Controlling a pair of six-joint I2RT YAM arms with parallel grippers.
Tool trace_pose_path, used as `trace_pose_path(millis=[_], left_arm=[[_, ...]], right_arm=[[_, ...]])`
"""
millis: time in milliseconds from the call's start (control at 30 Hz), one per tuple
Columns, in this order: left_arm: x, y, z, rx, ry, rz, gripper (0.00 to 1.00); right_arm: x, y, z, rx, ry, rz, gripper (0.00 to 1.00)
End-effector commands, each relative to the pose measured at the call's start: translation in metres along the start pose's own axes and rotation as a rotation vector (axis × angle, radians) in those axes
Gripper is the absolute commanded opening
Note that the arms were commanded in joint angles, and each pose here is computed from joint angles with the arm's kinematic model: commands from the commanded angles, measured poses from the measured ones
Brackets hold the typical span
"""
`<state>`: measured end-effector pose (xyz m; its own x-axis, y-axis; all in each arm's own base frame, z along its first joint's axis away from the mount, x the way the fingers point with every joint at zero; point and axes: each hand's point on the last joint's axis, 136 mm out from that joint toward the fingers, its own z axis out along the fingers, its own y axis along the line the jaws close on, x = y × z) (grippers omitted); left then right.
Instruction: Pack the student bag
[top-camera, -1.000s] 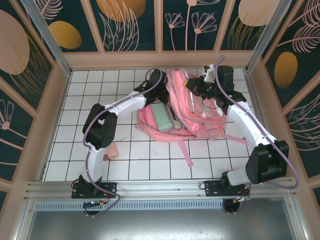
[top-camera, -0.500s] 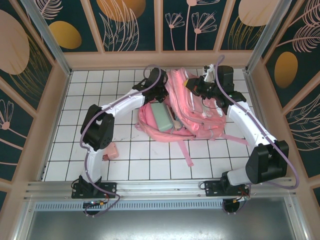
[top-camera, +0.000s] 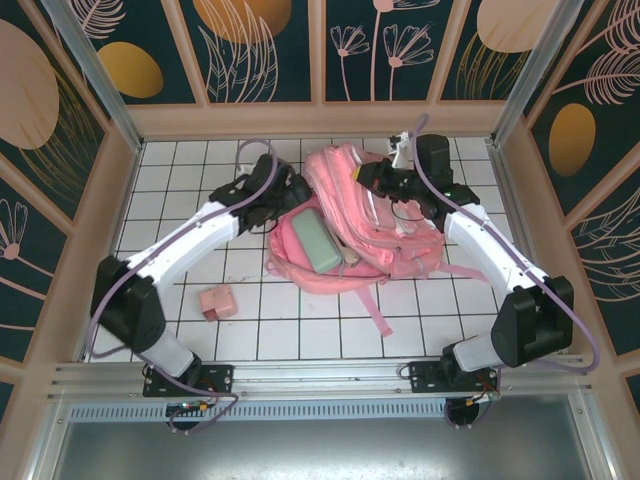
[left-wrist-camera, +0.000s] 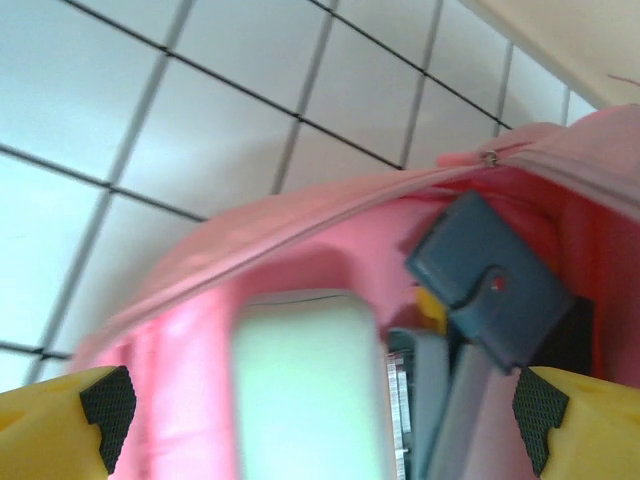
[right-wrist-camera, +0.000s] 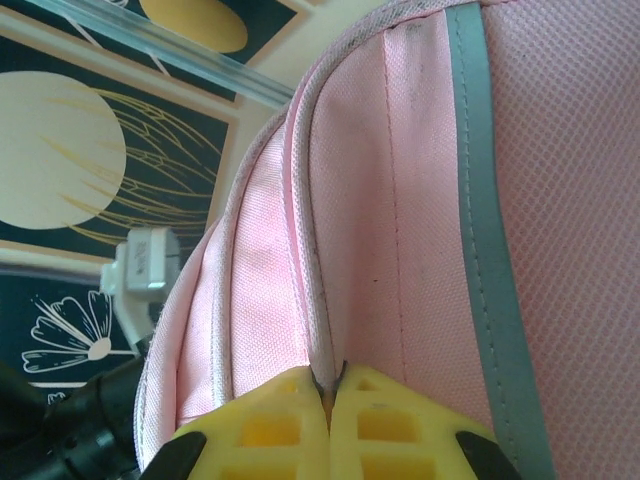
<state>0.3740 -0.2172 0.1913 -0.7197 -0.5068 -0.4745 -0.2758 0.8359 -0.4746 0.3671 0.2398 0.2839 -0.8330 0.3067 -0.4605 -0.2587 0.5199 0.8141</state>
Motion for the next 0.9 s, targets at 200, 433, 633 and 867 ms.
trace_pose_path(millis=[200,433,633,867], left_arm=[[0.037,0.115,-0.044,-0.279,0.039,0.055,0.99],[0.085,0.180,-0.061,-0.401,0.164,0.059,0.99],[0.108,0.224,-0.078,-0.520,0.213,0.055,0.98],[0.127,0.253,-0.075,-0.578,0.235,0.042,0.98]], right_arm=[[-0.011,0.025,0.004,-0.114,-0.052,-0.114,0.00],[-0.009,0.023,0.007,-0.122,-0.040,-0.116,0.00],[-0.008,0.024,0.007,-0.126,-0.040,-0.118,0.00],[-0.007,0.024,0.006,-0.126,-0.041,-0.114,0.00]])
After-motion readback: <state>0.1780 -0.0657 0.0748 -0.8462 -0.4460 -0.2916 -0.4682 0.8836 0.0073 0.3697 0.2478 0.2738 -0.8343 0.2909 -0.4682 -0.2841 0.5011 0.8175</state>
